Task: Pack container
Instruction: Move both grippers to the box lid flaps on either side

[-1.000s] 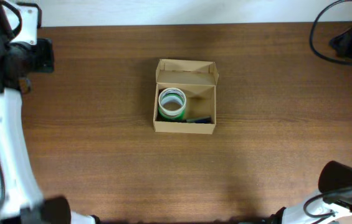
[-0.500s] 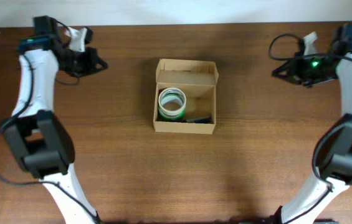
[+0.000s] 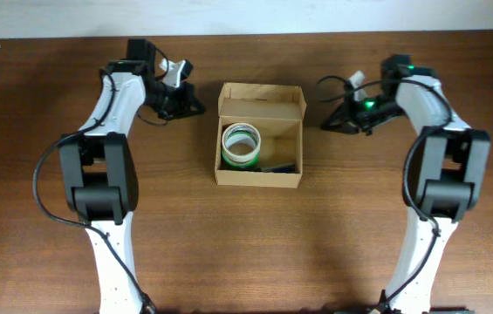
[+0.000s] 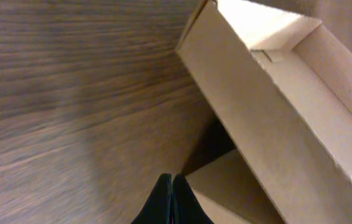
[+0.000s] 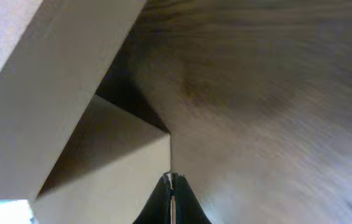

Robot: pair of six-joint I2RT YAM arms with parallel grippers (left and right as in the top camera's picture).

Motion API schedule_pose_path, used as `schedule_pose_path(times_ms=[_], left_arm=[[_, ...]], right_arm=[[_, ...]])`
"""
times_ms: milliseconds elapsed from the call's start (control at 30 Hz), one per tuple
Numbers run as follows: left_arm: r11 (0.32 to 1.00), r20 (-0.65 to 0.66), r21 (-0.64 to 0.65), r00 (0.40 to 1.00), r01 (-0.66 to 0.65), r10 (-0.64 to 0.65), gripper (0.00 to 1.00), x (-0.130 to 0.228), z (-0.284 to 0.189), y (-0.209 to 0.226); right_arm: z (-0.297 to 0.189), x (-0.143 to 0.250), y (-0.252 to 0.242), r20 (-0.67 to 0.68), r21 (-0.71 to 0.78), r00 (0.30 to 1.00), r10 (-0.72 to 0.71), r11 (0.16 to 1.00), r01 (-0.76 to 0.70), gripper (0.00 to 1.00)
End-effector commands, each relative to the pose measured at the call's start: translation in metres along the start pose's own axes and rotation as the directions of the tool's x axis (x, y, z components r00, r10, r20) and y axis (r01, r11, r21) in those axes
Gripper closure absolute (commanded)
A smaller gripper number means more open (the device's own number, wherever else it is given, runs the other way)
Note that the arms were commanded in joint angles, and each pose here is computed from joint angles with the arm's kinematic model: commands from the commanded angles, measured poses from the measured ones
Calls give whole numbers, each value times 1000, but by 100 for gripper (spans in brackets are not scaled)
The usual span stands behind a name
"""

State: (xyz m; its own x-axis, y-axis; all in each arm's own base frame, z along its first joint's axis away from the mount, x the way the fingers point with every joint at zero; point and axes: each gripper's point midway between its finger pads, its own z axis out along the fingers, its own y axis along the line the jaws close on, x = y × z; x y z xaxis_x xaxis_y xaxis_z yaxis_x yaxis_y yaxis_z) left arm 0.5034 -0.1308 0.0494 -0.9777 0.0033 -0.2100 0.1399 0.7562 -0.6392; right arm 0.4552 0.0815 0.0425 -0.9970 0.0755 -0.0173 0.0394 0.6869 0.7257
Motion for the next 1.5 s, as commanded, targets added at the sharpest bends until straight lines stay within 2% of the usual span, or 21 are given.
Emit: schedule_pose_path(times_ms=[0,100,433,833,1000,1100,1200,1333,1467], left_arm=[[999,-21,-1,998,55,-55,98,5,16,6],[997,-27,17,997,70,-70,98,5,25,5],[954,68,291,997,-65,47,98,-21,20,-43],[934,95,343,993,-98,69,98,-26,14,-50],[841,217,468,958,-272,189,98,-43,-4,-78],[795,260,512,940,-327,220,98,-49,-14,-88],[778,259,535,941,-328,218,98,-48,-18,-91],[771,251,551,944,-320,213,98,-46,-19,-93],[767,249,553,943,-325,220,98,-45,-20,-99]], right_arm=[[26,2,5,-33,-32,999,-1,1000,0,96],[36,0,12,-32,-46,999,-28,999,26,96],[36,-22,46,62,-210,988,-139,966,149,96],[28,-28,72,119,-343,969,-215,907,243,96],[22,-28,83,146,-401,956,-253,869,291,96],[17,-27,93,158,-448,952,-261,841,305,96],[8,-28,105,175,-489,946,-274,809,326,96],[-10,-29,125,212,-484,926,-312,790,377,96],[-27,-29,140,248,-407,902,-354,807,429,96]])
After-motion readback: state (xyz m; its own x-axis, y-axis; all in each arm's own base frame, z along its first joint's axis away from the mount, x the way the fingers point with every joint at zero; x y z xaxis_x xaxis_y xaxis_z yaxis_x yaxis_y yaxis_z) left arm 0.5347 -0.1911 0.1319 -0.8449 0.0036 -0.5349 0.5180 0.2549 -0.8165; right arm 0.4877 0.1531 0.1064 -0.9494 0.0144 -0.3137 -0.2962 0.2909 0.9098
